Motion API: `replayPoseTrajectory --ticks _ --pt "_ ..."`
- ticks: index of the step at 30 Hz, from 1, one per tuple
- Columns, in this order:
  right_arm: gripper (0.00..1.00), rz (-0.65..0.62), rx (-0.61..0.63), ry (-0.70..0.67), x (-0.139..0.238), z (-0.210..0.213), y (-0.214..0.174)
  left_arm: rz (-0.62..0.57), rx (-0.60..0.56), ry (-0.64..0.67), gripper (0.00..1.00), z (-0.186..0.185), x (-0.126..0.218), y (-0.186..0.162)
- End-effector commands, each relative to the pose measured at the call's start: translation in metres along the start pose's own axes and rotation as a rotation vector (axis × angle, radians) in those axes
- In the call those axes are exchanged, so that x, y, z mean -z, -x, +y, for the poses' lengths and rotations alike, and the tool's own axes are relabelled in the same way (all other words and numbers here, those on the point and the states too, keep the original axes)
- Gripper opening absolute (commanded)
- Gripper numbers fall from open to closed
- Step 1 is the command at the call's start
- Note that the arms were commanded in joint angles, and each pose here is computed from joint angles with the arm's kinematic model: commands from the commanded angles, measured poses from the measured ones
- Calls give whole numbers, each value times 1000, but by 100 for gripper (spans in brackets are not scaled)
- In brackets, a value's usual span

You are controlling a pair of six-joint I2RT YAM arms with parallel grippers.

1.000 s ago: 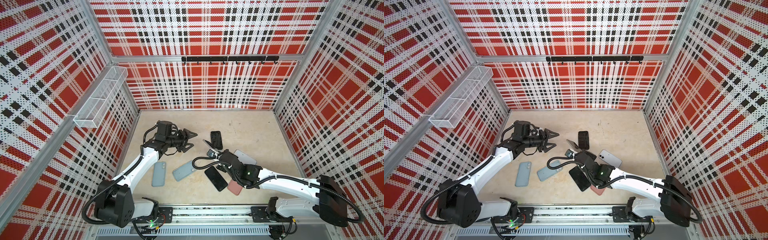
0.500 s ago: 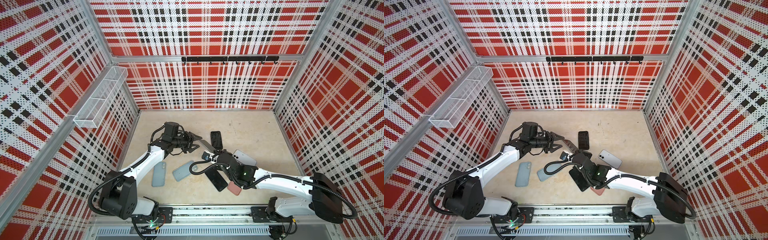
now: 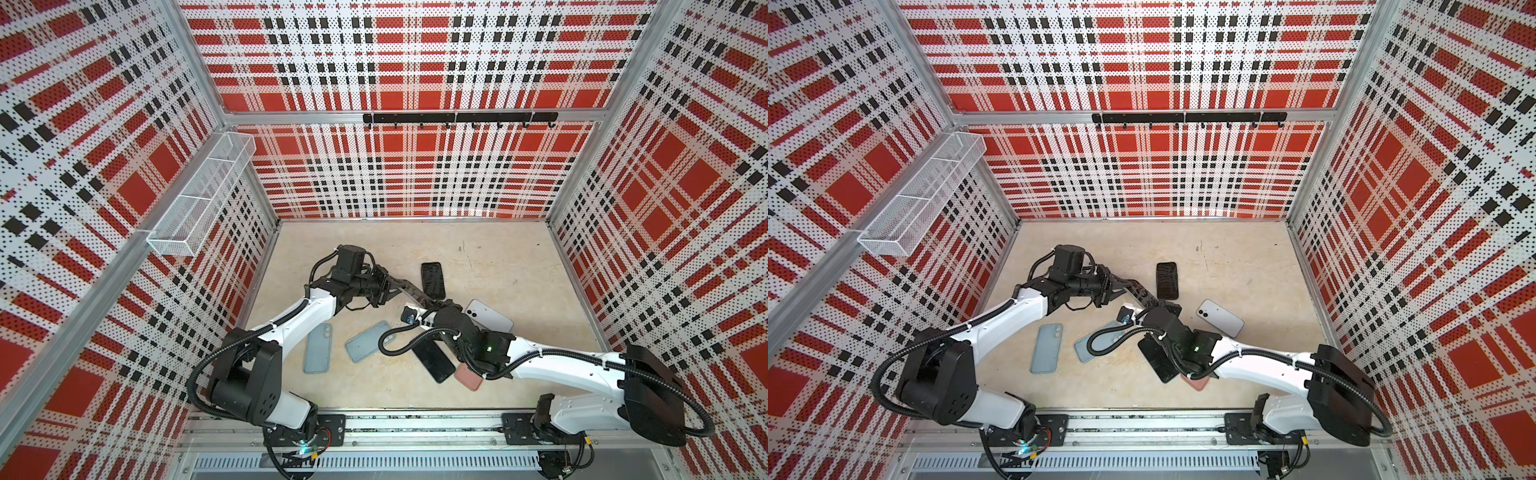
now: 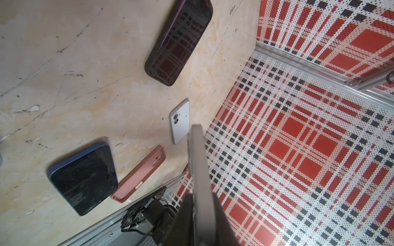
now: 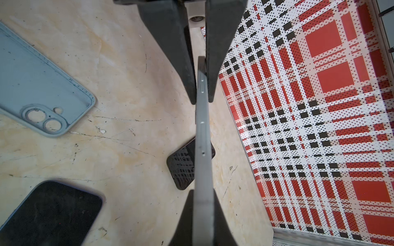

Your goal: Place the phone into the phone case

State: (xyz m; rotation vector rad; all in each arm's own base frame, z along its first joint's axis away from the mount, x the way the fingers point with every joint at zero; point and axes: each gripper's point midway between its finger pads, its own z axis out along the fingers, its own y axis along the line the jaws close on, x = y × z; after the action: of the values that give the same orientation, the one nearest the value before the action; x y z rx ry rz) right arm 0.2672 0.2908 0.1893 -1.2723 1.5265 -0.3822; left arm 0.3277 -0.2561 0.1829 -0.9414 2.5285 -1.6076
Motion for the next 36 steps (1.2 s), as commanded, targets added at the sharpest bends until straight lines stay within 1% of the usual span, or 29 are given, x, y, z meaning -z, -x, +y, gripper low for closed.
replayPoseTrajectory --ticks 1,7,10,13,14,16,18,22,26,28,29,30,32,34,36 --pt "0 -71 -39 -71 -1 -15 21 1 10 -4 12 -9 -4 -2" --pt "0 -76 -52 -94 -3 -18 22 4 -1 -2 0 -9 -5 -4" --pt "0 -82 -69 -104 0 -22 23 -2 -20 -17 0 -14 -3 -4" --pt "15 -82 -64 -94 4 -24 23 -25 -47 -35 0 -21 1 -1" --pt "21 -85 -45 -79 6 -22 22 -37 -48 -35 0 -21 3 2" --pt "29 -95 -25 -35 13 -18 20 -59 -60 -56 0 -28 7 7" --pt "40 -112 -16 17 21 -13 19 -85 -74 -70 0 -34 12 15" --pt "49 -186 -74 102 43 -10 23 -154 -140 -112 0 -54 24 29" --pt "58 -282 -262 162 73 -25 36 -252 -251 -184 0 -82 41 38" --pt "66 -336 -432 163 91 -46 45 -298 -305 -235 0 -97 50 40" --pt "69 -366 -536 161 100 -58 49 -320 -323 -254 0 -104 54 42" --pt "73 -400 -664 162 110 -73 51 -344 -346 -286 0 -112 59 43" --pt "82 -448 -918 177 124 -100 50 -376 -385 -364 0 -127 67 42" --pt "83 -467 -1182 239 130 -122 43 -408 -418 -465 0 -144 76 42" --pt "81 -487 -1397 321 131 -138 38 -422 -451 -557 0 -158 83 39"
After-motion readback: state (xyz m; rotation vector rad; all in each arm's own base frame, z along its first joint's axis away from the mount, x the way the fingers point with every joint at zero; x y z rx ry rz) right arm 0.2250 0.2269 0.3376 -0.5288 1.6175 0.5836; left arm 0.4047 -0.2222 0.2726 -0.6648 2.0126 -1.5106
